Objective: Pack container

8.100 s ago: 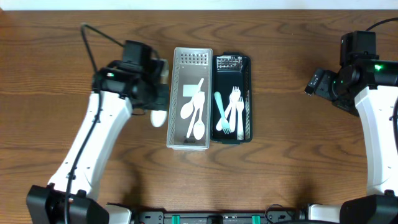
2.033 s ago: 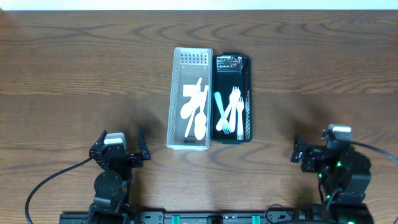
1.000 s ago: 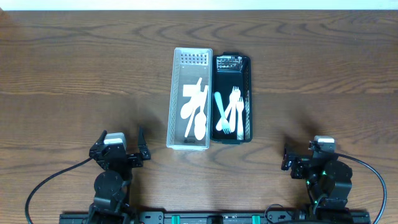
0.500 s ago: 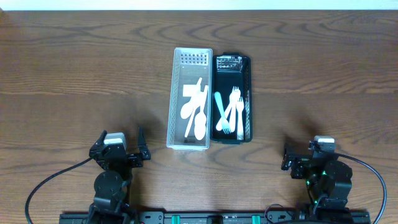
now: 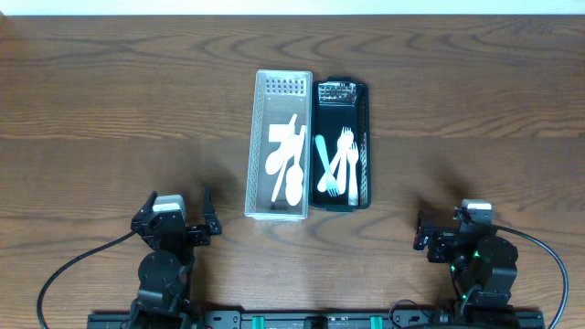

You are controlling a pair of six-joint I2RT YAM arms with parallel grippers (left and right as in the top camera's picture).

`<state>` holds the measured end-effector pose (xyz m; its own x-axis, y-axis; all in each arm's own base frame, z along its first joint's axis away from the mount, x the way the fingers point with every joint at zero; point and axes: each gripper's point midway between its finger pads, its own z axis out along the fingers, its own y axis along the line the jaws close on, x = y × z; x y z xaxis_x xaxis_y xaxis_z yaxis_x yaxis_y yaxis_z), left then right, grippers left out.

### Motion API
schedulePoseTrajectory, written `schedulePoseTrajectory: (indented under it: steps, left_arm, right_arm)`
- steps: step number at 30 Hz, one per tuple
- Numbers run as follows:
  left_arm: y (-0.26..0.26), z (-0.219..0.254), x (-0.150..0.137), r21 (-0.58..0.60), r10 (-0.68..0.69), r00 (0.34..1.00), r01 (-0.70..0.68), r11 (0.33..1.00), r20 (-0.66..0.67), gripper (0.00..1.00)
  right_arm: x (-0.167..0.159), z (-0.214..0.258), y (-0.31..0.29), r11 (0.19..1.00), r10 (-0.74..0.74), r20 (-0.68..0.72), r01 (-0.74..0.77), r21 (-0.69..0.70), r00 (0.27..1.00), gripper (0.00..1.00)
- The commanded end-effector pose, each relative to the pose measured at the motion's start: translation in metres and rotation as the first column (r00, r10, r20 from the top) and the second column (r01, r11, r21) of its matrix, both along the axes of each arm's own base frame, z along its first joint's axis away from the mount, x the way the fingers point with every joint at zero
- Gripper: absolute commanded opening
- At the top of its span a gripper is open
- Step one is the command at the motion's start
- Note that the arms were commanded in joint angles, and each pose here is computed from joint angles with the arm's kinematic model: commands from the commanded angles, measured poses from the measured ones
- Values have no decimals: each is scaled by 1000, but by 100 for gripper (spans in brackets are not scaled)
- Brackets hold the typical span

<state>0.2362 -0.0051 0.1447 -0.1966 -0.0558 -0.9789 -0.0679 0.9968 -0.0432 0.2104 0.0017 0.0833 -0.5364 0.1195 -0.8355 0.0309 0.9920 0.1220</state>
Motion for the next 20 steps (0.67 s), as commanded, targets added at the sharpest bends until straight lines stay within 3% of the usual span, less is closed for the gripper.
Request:
schedulePoseTrajectory:
  steps: [1, 20]
  left_arm:
    - [2, -16, -2, 1, 12, 999, -12, 1000, -51, 98]
    - [2, -16, -2, 1, 12, 999, -12, 1000, -51, 98]
  right_arm:
    - [0, -1, -1, 1000, 4, 4, -4, -8, 1000, 99]
    - [0, -1, -1, 1000, 4, 4, -4, -8, 1000, 99]
